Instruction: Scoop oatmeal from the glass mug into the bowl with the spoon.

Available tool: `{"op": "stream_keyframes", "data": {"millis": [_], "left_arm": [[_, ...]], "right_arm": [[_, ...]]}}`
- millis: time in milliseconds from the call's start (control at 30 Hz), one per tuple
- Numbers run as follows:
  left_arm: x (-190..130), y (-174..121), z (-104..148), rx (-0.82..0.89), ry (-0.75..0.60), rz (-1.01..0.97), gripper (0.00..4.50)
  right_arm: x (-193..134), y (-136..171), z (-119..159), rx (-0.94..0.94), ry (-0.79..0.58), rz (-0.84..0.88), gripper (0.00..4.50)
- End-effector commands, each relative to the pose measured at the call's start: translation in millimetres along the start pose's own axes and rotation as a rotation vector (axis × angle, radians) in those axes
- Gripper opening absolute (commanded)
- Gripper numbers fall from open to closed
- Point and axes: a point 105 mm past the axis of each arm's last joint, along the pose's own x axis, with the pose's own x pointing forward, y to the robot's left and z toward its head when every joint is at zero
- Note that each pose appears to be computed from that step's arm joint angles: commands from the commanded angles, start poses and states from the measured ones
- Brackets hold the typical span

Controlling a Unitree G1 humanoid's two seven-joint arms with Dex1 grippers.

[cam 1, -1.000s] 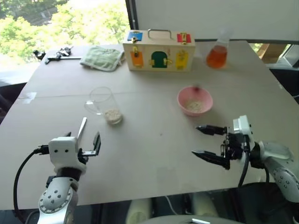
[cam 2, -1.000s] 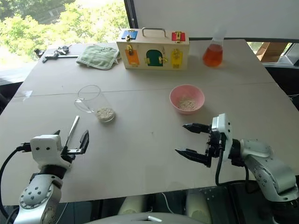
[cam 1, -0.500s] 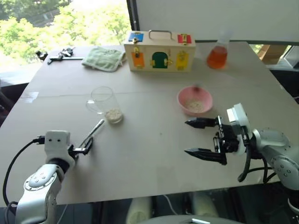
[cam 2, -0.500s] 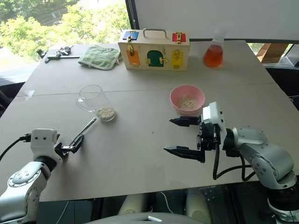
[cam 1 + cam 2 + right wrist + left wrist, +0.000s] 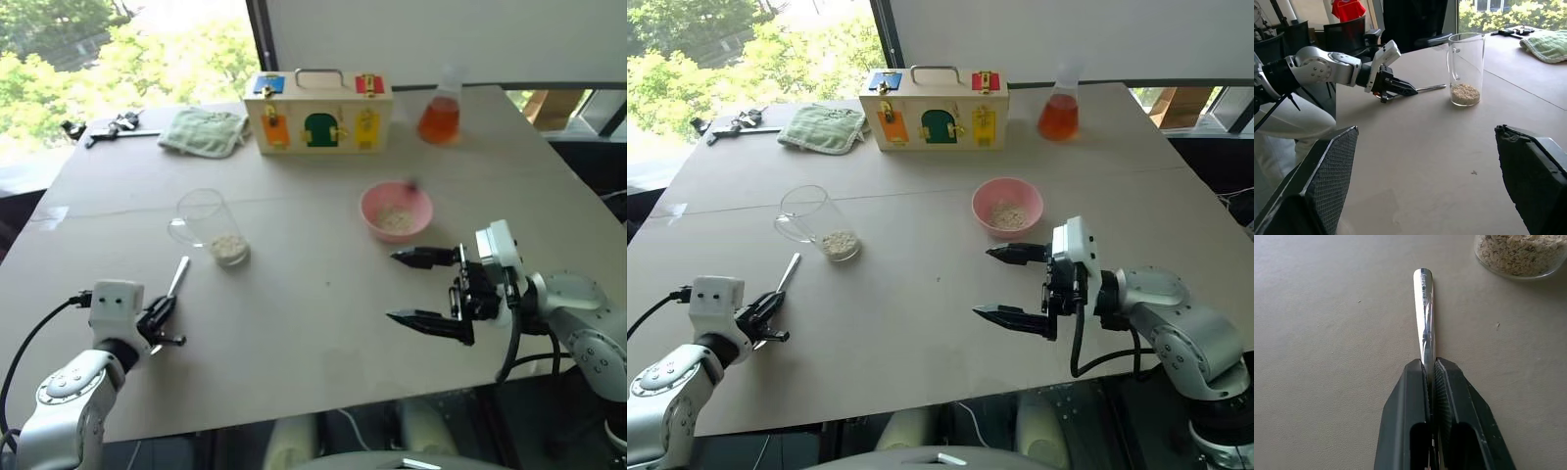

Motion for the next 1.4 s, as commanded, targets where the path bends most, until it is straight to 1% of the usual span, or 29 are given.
{"op": "stream_keyframes", "data": {"millis": [33, 133, 167, 233, 333, 433, 567, 633, 700, 833, 933, 1033, 1200, 1300, 1400], "left_arm": [[-12, -13, -36, -0.061, 0.092, -0.062, 0.06], [-17, -41, -19, -0.06, -0.011, -0.189, 0.06], [-20, -54, -13, -0.053, -0.042, -0.252, 0.06], [-25, -75, -4, -0.031, -0.079, -0.348, 0.06], [-29, -109, 10, 0.067, -0.146, -0.49, 0.06], [-32, -136, 25, 0.109, -0.218, -0.593, 0.06], [-33, -165, 34, 0.19, -0.263, -0.722, 0.06], [-29, -178, 44, 0.218, -0.318, -0.75, 0.06], [-28, -189, 54, 0.224, -0.361, -0.775, 0.06], [-26, -203, 61, 0.24, -0.396, -0.818, 0.06], [-22, -209, 64, 0.249, -0.416, -0.831, 0.06], [-20, -211, 64, 0.263, -0.424, -0.838, 0.06], [-19, -214, 62, 0.271, -0.434, -0.846, 0.06], [-16, -216, 63, 0.26, -0.442, -0.838, 0.0], [-14, -216, 63, 0.254, -0.448, -0.831, 0.0]], "right_arm": [[4, 2, 6, -0.012, -0.04, -0.01, 4.5], [8, -2, 3, 0.023, -0.051, -0.044, 4.5], [9, -3, 2, 0.044, -0.056, -0.055, 4.5], [12, -6, 1, 0.099, -0.079, -0.072, 4.5], [25, -9, -8, 0.229, -0.095, -0.112, 4.5], [40, -7, -24, 0.353, -0.047, -0.162, 4.5], [56, 0, -43, 0.548, 0.013, -0.152, 4.5], [65, -2, -51, 0.626, 0.041, -0.168, 4.5], [71, -5, -52, 0.66, 0.048, -0.178, 4.5], [80, -14, -50, 0.742, 0.032, -0.212, 4.5], [86, -19, -43, 0.756, -0.006, -0.23, 4.5], [86, -29, -36, 0.764, -0.057, -0.28, 4.5], [88, -37, -26, 0.765, -0.109, -0.318, 4.5], [89, -38, -24, 0.751, -0.113, -0.331, 3.73], [89, -39, -25, 0.752, -0.111, -0.341, 2.57]]}}
